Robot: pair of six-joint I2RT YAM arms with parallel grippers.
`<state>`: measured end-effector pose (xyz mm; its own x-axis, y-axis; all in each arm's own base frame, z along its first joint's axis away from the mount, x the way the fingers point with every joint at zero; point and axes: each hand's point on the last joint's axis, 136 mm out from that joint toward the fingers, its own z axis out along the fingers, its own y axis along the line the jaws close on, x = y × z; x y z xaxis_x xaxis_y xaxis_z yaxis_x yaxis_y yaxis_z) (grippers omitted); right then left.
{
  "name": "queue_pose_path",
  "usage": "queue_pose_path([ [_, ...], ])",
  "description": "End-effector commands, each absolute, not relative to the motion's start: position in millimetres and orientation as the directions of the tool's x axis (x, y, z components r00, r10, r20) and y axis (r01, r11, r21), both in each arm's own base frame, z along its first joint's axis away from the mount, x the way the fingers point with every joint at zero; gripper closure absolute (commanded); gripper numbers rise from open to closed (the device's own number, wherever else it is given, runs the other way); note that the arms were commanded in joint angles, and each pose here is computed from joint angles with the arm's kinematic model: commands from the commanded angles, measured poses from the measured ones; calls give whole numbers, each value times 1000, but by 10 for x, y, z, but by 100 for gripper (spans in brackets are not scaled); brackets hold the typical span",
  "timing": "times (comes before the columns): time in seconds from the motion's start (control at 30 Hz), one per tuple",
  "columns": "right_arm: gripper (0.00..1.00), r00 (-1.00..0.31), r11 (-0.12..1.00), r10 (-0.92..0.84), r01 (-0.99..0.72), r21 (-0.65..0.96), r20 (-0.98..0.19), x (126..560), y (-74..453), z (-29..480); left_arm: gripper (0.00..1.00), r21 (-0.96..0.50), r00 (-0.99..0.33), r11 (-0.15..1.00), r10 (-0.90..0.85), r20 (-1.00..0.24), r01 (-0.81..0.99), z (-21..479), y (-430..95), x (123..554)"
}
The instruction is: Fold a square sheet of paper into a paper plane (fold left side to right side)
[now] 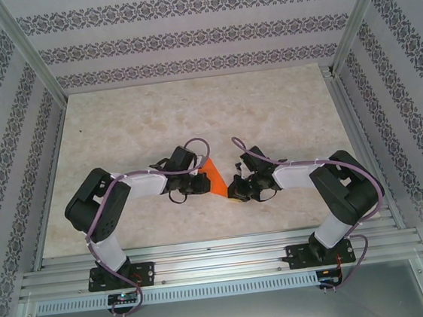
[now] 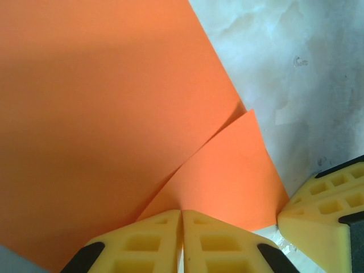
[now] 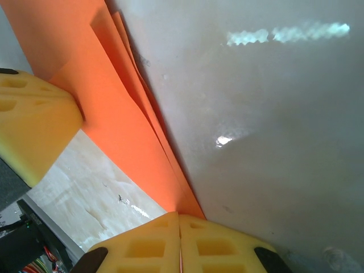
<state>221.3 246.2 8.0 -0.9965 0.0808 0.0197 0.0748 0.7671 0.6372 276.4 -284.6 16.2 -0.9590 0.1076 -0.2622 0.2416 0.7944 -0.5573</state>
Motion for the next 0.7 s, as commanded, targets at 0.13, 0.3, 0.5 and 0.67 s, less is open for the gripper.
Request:
queue_pose_path([
  [0.13,92,-979,907,169,200,371,115,1907,1849,-461,88,-378,-969,918,27,-245,122,-175,-2084,2924],
  [0.3,92,-980,905,168,197,378,111,1923,1866,-445,88,-374,-970,922,3,-244,97,-176,-1936,2995],
  [0.5,92,-986,886,157,166,433,57,2048,1957,-293,83,-400,-961,913,-38,-274,78,33,-1775,3097],
  [0.67,91,-989,855,137,90,512,-54,2264,2099,75,72,-447,-944,893,-96,-316,59,324,-1644,3139],
])
